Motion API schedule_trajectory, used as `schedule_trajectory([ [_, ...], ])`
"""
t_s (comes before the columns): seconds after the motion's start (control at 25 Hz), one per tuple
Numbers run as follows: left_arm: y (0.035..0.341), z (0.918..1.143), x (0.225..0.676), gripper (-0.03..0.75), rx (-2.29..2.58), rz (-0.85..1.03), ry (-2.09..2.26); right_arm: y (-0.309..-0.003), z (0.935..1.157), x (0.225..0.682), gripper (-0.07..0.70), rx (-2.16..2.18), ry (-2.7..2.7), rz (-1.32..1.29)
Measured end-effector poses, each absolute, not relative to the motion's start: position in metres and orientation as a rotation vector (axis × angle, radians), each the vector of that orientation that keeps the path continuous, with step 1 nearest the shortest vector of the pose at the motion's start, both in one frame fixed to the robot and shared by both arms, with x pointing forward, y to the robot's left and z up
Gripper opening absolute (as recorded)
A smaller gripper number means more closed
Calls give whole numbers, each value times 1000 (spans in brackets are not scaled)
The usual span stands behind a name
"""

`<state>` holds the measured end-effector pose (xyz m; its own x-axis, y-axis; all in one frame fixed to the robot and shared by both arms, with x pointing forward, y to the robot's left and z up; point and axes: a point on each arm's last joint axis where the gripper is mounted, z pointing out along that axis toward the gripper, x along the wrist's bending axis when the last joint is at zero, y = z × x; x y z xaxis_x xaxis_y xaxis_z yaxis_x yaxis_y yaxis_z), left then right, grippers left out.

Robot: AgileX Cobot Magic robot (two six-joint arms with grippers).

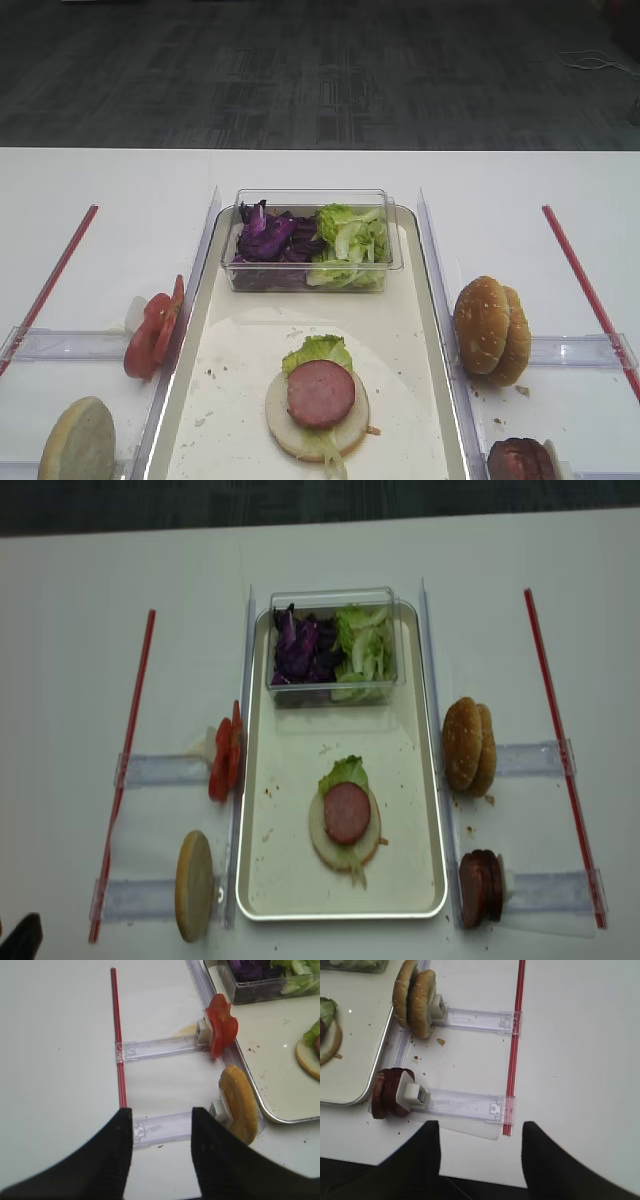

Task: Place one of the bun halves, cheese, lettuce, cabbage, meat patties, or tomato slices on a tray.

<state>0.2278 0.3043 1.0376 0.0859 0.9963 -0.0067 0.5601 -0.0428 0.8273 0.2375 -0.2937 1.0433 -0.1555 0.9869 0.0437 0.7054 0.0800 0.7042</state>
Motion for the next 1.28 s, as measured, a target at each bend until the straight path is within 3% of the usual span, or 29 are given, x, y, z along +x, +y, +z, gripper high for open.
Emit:
schedule_trajectory([
  [0.36,304,1038,228,270,1686,815,1553,-297,1042,217,361,1578,1820,934],
  [0.88,304,1038,228,270,1686,815,1553,-295,1039,226,354,1548,1779,978],
  [1.28,304,1038,228,270,1686,815,1553,-295,1038,229,265,1537,1766,991],
])
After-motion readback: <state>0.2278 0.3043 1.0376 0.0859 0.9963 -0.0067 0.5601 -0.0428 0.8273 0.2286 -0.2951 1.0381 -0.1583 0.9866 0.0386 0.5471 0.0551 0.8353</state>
